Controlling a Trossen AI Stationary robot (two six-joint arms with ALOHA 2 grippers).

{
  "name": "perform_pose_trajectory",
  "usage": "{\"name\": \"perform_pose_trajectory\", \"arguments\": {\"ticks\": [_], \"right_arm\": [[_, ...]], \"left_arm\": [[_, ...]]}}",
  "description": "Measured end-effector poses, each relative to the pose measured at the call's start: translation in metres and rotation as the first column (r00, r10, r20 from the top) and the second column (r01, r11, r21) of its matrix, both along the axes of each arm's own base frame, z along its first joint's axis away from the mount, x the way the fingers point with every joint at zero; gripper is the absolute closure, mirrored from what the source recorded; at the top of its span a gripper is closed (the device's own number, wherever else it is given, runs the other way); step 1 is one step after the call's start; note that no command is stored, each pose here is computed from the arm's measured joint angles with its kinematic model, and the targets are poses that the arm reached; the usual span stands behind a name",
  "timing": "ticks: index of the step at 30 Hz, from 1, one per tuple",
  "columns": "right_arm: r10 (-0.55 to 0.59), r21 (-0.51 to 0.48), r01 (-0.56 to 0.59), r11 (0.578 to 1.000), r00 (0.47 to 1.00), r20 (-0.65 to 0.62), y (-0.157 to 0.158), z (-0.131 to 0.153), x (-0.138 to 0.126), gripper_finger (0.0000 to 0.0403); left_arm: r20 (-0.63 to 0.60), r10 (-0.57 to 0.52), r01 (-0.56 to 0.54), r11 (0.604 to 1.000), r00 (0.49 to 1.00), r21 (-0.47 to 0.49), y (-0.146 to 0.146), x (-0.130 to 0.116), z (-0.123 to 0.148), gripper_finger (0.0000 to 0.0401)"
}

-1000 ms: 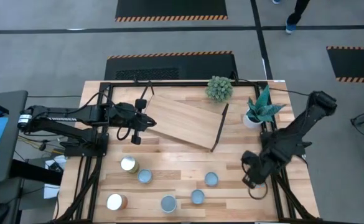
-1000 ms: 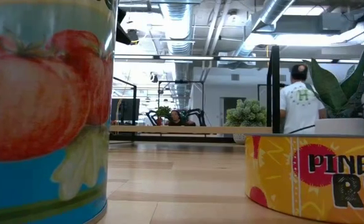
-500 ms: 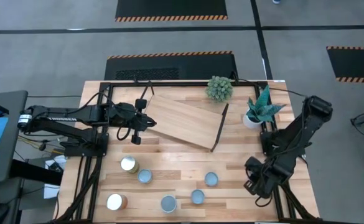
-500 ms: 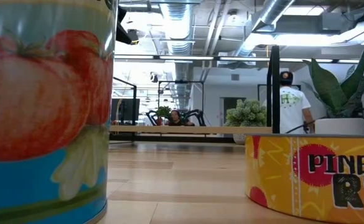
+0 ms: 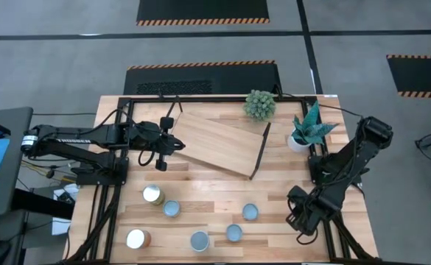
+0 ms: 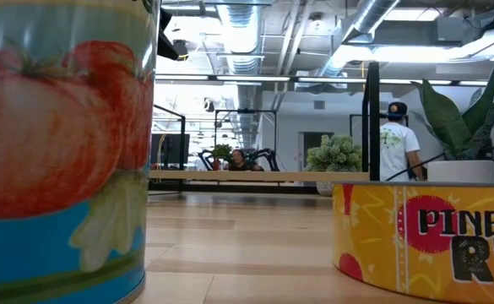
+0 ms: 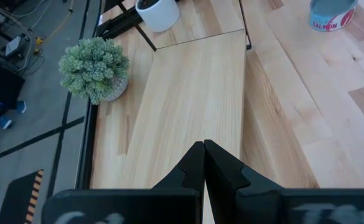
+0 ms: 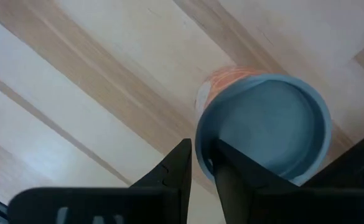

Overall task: Pick and place cans onto a shelf
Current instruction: Put the canned meatballs on the shelf

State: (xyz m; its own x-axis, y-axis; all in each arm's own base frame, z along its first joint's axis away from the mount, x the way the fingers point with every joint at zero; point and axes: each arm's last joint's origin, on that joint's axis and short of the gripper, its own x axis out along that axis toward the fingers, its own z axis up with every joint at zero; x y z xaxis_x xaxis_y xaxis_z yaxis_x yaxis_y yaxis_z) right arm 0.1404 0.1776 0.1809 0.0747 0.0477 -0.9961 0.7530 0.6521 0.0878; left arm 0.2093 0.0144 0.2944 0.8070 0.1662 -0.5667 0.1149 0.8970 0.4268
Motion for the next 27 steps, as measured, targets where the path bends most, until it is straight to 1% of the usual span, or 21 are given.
{"name": "perform_pose_trajectory", "arguments": {"ticks": [2, 4, 8, 12, 15, 18, 20, 23, 27], "right_arm": [[-0.016, 0.007, 0.016, 1.0, 1.0, -0.007, -0.002, 0.0, 0.002, 0.0314], [-0.033, 0.014, 0.033, 0.999, 0.999, -0.005, -0.004, 0.0, 0.006, 0.0328], [-0.041, 0.025, 0.041, 0.999, 0.999, 0.01, -0.01, 0.0, 0.016, 0.0385], [-0.036, 0.016, 0.035, 0.999, 0.998, 0.055, -0.018, 0.001, 0.028, 0.0392], [0.011, -0.061, -0.002, 0.998, 0.989, 0.147, -0.025, 0.009, 0.043, 0.0397], [0.077, -0.157, -0.033, 0.987, 0.956, 0.284, -0.031, 0.031, 0.063, 0.0399], [0.144, -0.207, -0.076, 0.975, 0.93, 0.338, -0.033, 0.048, 0.075, 0.0399], [0.238, -0.24, -0.148, 0.959, 0.881, 0.408, -0.033, 0.078, 0.09, 0.04], [0.33, -0.268, -0.218, 0.938, 0.798, 0.504, -0.031, 0.124, 0.104, 0.04]], "left_arm": [[0.0, 0.0, 0.0, 1.0, 1.0, -0.001, 0.0, 0.0, 0.0, 0.0401], [0.0, 0.0, 0.0, 1.0, 1.0, -0.001, 0.0, 0.0, 0.0, 0.0401], [0.0, 0.002, -0.002, 1.0, 1.0, -0.004, 0.0, 0.0, 0.0, 0.0401], [0.0, 0.002, -0.002, 1.0, 1.0, -0.004, 0.0, 0.0, 0.0, 0.0401], [0.0, 0.002, -0.002, 1.0, 1.0, -0.004, 0.0, 0.0, 0.0, 0.0401], [0.0, 0.001, -0.001, 1.0, 1.0, -0.004, 0.0, 0.0, 0.0, 0.0401], [0.0, 0.002, -0.002, 1.0, 1.0, -0.004, 0.0, 0.0, 0.0, 0.0401], [0.001, 0.004, -0.004, 1.0, 1.0, -0.007, 0.0, 0.0, 0.0, 0.0401], [-0.007, 0.006, -0.006, 1.0, 1.0, -0.01, 0.0, 0.0, -0.001, 0.0401]]}}
